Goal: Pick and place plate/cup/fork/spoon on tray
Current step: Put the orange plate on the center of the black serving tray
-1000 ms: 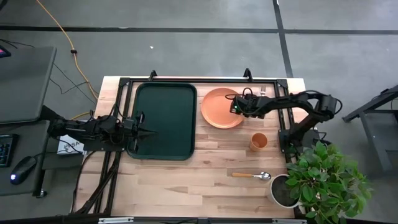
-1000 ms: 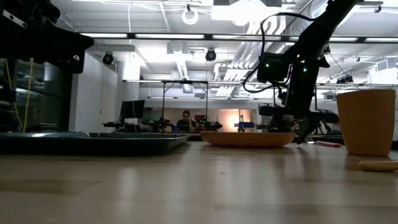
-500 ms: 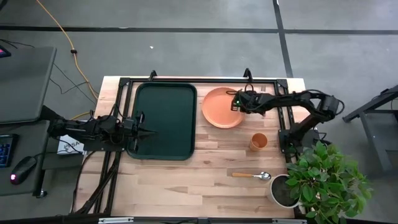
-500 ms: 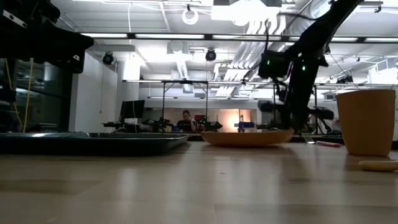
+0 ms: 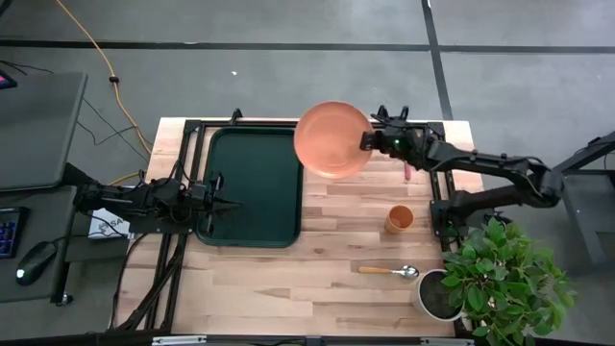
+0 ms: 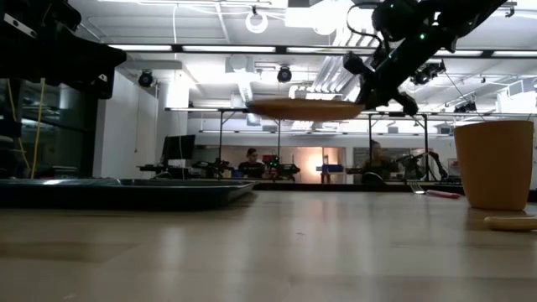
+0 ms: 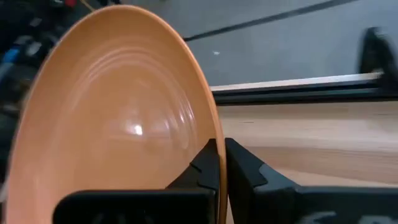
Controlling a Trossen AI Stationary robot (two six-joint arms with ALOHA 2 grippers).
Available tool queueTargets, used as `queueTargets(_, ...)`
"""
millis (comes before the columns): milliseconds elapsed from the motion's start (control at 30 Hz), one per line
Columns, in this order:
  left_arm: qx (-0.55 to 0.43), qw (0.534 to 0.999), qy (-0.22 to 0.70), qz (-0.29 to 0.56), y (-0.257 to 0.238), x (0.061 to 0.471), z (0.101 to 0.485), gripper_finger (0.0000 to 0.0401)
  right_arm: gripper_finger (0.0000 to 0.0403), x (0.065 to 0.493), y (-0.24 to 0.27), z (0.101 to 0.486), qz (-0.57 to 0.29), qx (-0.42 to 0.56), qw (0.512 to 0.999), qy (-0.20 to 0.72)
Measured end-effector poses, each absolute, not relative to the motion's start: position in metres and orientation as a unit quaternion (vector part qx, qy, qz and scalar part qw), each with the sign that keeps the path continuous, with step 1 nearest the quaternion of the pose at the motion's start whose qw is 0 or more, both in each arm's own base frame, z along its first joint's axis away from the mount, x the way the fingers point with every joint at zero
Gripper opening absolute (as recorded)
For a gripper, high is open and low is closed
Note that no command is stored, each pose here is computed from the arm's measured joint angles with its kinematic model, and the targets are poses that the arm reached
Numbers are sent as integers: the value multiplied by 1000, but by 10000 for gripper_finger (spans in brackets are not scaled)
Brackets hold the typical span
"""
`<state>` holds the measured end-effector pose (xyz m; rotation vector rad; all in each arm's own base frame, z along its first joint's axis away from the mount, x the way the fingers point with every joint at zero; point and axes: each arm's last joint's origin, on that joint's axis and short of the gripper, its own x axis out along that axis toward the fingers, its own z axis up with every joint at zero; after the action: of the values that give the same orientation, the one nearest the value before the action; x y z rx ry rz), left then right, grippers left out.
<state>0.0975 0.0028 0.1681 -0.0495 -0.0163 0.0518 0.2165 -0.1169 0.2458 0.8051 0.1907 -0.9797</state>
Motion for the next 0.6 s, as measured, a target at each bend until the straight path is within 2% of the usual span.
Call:
queueTargets(200,-25,999,-8,26,3,97,168,3,1,260,-98,220,-419,393,807,137)
queueTargets(467,-25,999,-8,26,3,97,168,3,0,368,-98,221,-350,323,845,244)
queueTargets(600,-25,999,-8,26,3,97,168,3,0,410,-114,208,-329,305,845,290)
